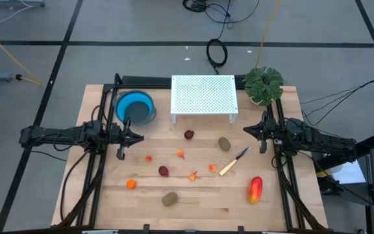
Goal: Pick & Place Fruit
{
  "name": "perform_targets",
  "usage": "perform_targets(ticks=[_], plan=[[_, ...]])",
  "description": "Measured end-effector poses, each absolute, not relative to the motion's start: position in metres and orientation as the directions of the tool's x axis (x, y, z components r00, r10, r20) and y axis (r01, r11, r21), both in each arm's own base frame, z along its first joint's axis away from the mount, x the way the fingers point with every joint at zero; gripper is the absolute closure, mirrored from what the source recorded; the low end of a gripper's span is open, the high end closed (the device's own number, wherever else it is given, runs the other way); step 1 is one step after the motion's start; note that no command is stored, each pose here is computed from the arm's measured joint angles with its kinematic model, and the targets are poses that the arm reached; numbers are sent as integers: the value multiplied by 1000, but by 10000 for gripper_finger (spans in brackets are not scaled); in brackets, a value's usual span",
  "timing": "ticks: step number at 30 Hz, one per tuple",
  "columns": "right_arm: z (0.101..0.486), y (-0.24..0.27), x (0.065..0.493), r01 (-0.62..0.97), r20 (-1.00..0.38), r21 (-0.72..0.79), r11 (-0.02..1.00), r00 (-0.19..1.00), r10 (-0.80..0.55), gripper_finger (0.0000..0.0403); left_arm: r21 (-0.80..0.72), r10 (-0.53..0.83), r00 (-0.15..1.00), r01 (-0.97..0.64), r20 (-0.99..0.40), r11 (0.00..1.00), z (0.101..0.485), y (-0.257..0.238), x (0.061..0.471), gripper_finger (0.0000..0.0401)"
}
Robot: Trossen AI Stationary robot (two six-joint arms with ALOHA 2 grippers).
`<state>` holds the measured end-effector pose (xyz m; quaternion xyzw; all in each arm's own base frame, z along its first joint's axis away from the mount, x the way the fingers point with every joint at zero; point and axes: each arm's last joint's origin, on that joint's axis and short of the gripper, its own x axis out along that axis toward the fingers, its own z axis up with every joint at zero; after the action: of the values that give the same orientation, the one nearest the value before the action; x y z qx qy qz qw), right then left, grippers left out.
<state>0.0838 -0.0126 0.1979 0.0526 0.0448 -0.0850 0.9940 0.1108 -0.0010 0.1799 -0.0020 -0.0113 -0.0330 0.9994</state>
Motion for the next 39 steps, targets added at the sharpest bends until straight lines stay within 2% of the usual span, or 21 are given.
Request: perform_targets(ticks=[7,10,16,22,25,29,33,39], plan=[[198,-13,84,174,-98,97,980,982,-165,399,-5,-60,997,60,39,998,181,-1,111,375],[198,-13,84,174,-98,97,980,982,-165,399,-96,-11,992,23,126,995,190,1,110,375],[198,-13,84,173,-98,97,980,982,-164,399,-219,205,928,-140,312,966,208,7,105,375],[198,-13,84,174,-97,97,980,982,-165,398,-212,214,898,-140,385,967,225,6,103,375],[198,-13,84,173,-97,97,980,982,-164,399,-190,231,916,-176,327,966,241,5,109,375],[198,-13,84,174,-97,97,980,982,-164,399,-201,316,933,-281,170,938,268,5,125,375],[198,-13,84,173,-98,97,980,982,-164,398,-203,342,940,-331,19,922,294,5,148,375],[198,-13,84,174,-97,97,980,982,-164,398,-288,344,924,-379,-165,880,322,3,185,375]])
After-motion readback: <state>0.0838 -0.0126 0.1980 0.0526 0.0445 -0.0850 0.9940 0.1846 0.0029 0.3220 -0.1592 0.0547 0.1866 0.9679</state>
